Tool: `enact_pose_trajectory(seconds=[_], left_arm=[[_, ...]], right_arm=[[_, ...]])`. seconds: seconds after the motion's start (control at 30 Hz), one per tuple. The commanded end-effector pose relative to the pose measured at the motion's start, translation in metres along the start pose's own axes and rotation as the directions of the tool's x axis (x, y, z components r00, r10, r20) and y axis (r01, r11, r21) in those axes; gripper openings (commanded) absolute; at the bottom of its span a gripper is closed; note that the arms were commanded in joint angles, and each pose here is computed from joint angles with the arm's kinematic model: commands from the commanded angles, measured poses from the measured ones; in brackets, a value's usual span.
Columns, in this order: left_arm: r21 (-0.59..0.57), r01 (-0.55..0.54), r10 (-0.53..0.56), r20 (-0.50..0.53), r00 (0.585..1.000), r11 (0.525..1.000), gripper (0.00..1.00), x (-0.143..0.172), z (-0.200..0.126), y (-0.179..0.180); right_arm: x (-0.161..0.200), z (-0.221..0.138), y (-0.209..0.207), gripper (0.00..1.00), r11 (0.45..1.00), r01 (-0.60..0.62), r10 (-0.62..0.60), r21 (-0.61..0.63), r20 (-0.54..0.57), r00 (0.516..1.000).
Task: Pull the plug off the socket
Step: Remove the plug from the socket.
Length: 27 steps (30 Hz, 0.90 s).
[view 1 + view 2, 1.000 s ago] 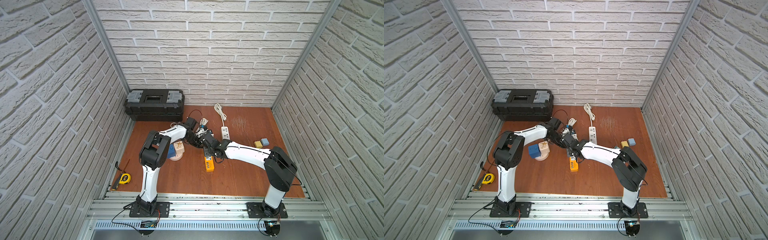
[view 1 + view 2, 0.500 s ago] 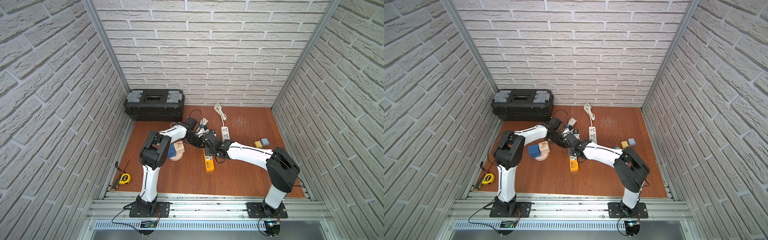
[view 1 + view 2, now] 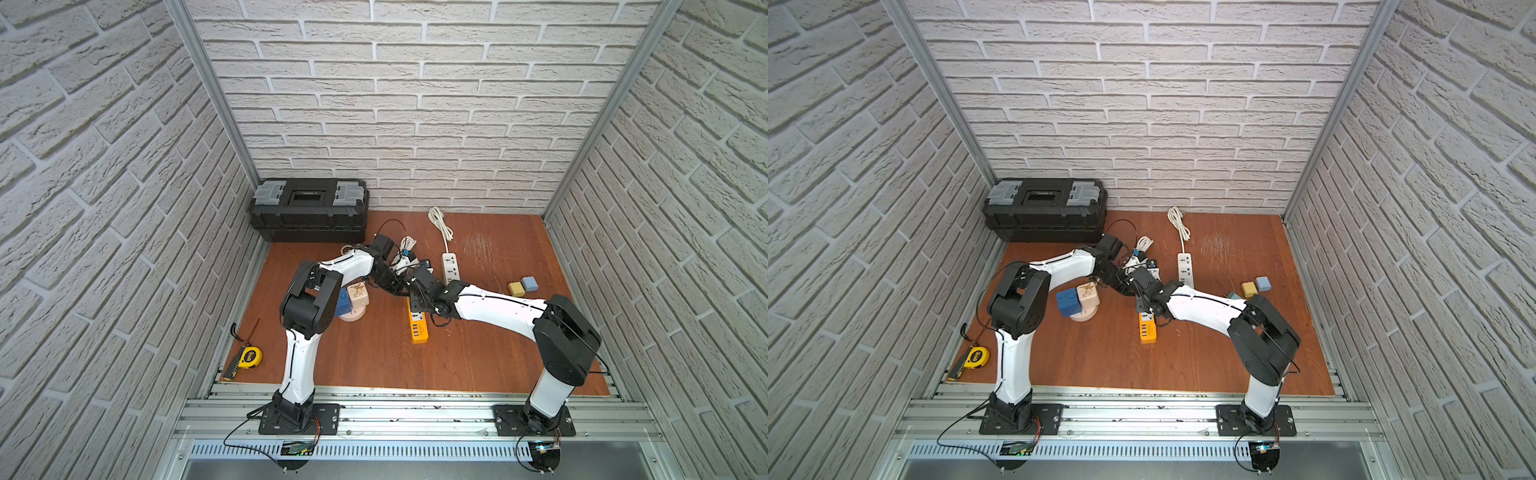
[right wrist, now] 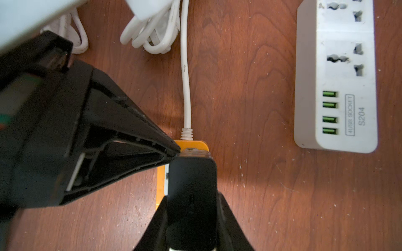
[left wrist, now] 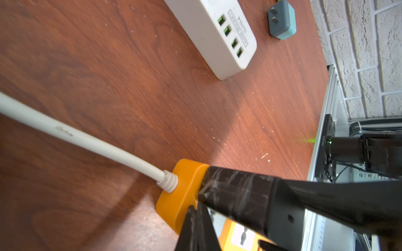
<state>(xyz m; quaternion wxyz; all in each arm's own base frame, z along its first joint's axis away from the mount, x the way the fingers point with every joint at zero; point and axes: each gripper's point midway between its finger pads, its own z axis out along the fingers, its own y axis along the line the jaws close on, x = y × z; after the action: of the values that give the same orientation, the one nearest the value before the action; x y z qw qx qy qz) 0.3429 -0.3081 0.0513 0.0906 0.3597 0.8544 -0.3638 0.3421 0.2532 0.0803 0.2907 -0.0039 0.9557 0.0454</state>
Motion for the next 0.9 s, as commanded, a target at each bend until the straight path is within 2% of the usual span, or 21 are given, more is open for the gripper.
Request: enact_pose_trajectory(seconds=[0.0, 0.2, 0.43, 0.77, 0.87], left_arm=[[-0.057, 0.073, -0.081, -0.168, 0.982, 0.996, 0.00, 0.053, 0.012, 0.018], [-0.030, 0.077, -0.081, -0.182, 0.980, 0.997, 0.00, 0.058, 0.014, 0.012], [-0.053, 0.082, -0.091, -0.199, 0.976, 0.995, 0.00, 0.061, 0.020, 0.017], [-0.106, 0.112, -0.132, -0.205, 0.970, 0.988, 0.00, 0.067, 0.023, 0.033], [-0.111, 0.116, -0.137, -0.207, 0.969, 0.987, 0.00, 0.068, 0.024, 0.035]], right_arm=[[-0.018, -0.012, -0.002, 0.02, 0.999, -0.045, 0.045, -0.008, 0.073, 0.996], [-0.016, -0.010, -0.002, 0.02, 0.999, -0.048, 0.049, -0.009, 0.070, 0.996], [-0.016, -0.012, -0.001, 0.02, 0.999, -0.037, 0.038, -0.009, 0.074, 0.997], [-0.016, -0.024, 0.008, 0.02, 0.991, 0.098, -0.108, 0.092, 0.106, 0.988], [-0.015, -0.022, 0.011, 0.02, 0.991, 0.104, -0.112, 0.090, 0.098, 0.989]])
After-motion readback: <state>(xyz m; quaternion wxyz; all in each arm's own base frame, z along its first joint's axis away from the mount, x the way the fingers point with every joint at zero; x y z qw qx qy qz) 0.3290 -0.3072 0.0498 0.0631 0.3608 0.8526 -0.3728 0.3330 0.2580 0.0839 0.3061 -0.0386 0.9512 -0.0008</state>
